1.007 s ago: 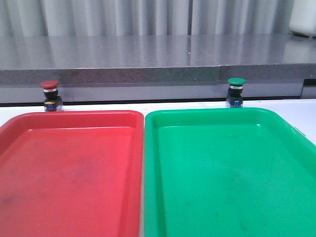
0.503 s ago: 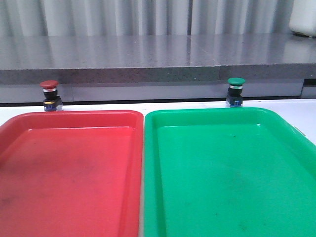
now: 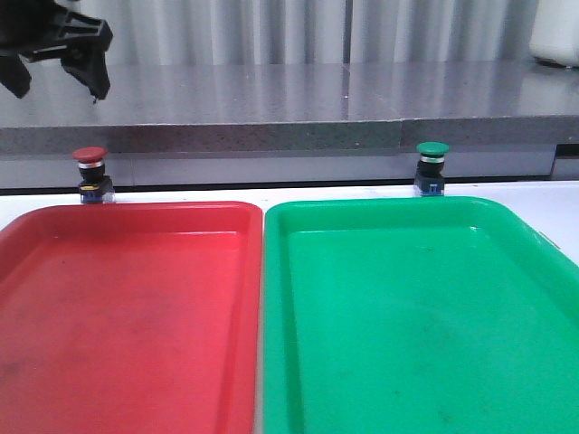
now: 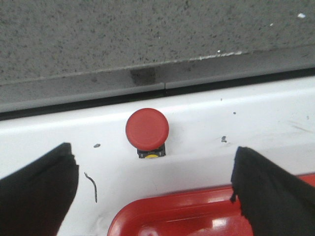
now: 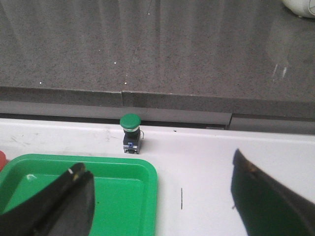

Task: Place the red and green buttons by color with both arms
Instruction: 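Lower the left gripper onto the red button and close on it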

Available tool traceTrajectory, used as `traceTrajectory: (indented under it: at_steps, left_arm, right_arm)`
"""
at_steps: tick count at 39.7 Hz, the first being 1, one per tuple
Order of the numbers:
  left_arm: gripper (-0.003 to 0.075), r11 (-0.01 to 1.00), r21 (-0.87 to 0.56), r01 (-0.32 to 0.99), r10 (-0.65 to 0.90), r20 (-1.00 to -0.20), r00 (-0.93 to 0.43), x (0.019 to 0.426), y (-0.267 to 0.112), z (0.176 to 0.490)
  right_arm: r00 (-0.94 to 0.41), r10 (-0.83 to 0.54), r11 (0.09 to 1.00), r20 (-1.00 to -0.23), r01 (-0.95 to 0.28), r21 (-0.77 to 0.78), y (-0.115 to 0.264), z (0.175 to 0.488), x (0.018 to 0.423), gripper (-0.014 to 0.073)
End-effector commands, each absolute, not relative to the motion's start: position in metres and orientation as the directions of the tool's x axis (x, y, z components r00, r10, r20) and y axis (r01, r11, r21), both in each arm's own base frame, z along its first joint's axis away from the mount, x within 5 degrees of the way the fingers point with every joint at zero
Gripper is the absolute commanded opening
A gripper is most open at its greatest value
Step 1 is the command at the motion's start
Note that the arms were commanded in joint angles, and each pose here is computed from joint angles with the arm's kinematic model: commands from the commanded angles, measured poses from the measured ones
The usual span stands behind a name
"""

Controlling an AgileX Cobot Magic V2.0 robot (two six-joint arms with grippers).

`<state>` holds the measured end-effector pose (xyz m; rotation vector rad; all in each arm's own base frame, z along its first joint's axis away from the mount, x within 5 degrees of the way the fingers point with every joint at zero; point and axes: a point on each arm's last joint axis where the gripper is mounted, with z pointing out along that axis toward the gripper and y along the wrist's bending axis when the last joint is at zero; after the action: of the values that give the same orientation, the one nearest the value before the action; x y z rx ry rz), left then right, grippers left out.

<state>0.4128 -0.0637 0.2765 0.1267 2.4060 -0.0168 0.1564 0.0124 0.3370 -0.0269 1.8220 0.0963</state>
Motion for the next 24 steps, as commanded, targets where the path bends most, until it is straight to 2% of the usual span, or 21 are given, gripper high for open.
traceTrajectory:
  at_steps: [1, 7, 24]
  left_arm:
    - [0.0598, 0.996, 0.012, 0.083, 0.067, -0.719, -0.692, 0.424, -0.065, 0.300]
    - [0.0598, 0.999, -0.031, 0.032, 0.003, -0.668, -0.744, 0.446, -0.058, 0.281]
    - [0.0597, 0.999, -0.050, 0.021, -0.018, -0.663, -0.748, 0.477, -0.059, 0.244]
  right_arm:
    - [-0.132, 0.048, 0.996, -0.990, -0.070, 0.057, 0.012, 0.357, 0.158, 0.0587]
    - [-0.133, 0.048, 0.996, -0.990, -0.070, 0.057, 0.012, 0.357, 0.158, 0.0587]
    - [-0.139, 0.047, 0.996, -0.989, -0.070, 0.057, 0.012, 0.356, 0.157, 0.0587]
